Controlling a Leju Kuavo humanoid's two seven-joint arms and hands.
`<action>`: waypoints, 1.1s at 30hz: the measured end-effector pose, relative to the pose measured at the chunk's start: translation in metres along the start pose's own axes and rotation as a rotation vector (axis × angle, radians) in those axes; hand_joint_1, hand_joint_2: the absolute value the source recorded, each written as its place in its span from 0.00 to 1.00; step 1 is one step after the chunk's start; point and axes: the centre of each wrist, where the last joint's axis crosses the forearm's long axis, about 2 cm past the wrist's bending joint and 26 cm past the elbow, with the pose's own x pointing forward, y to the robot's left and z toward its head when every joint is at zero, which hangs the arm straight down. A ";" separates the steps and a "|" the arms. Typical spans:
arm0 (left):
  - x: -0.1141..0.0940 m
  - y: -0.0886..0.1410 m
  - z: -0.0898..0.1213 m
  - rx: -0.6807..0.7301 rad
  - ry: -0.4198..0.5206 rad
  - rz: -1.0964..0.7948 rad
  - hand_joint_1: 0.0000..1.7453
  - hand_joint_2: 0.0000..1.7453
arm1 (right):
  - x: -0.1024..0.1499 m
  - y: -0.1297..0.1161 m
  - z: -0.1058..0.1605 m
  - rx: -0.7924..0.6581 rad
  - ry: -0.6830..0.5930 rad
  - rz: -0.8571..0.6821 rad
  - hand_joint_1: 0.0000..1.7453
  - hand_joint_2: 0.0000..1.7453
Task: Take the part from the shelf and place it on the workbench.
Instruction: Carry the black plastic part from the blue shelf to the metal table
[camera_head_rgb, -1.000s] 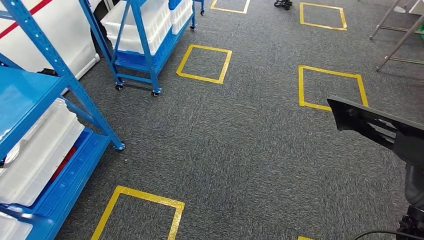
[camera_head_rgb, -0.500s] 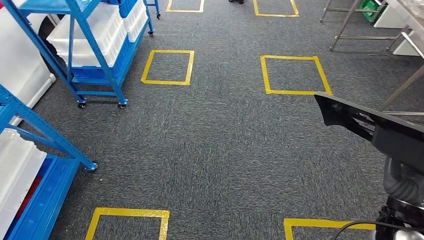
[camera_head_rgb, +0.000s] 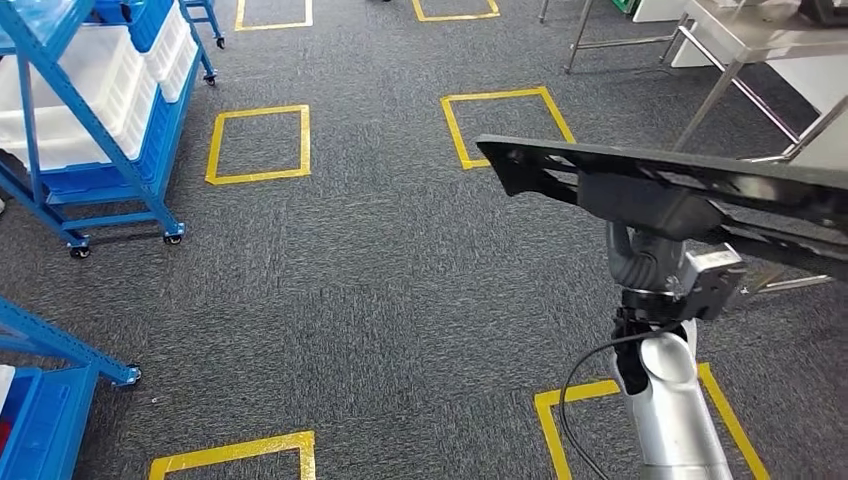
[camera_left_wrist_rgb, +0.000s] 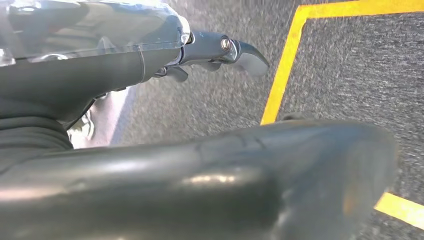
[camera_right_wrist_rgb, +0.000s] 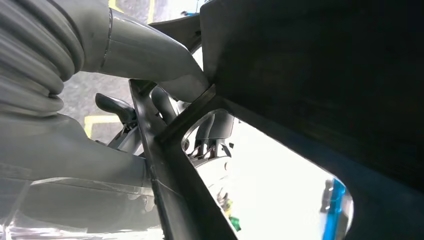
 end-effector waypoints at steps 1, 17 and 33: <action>-0.001 -0.001 0.001 0.006 0.006 -0.009 0.00 0.00 | -0.001 0.008 -0.005 0.009 -0.007 -0.010 1.00 1.00; -0.016 0.001 0.003 0.019 0.028 -0.103 0.00 0.00 | 0.002 0.064 -0.011 0.060 0.000 -0.089 1.00 1.00; -0.021 -0.006 0.009 -0.010 -0.008 -0.135 0.00 0.00 | -0.001 0.048 -0.024 0.069 0.011 -0.089 1.00 1.00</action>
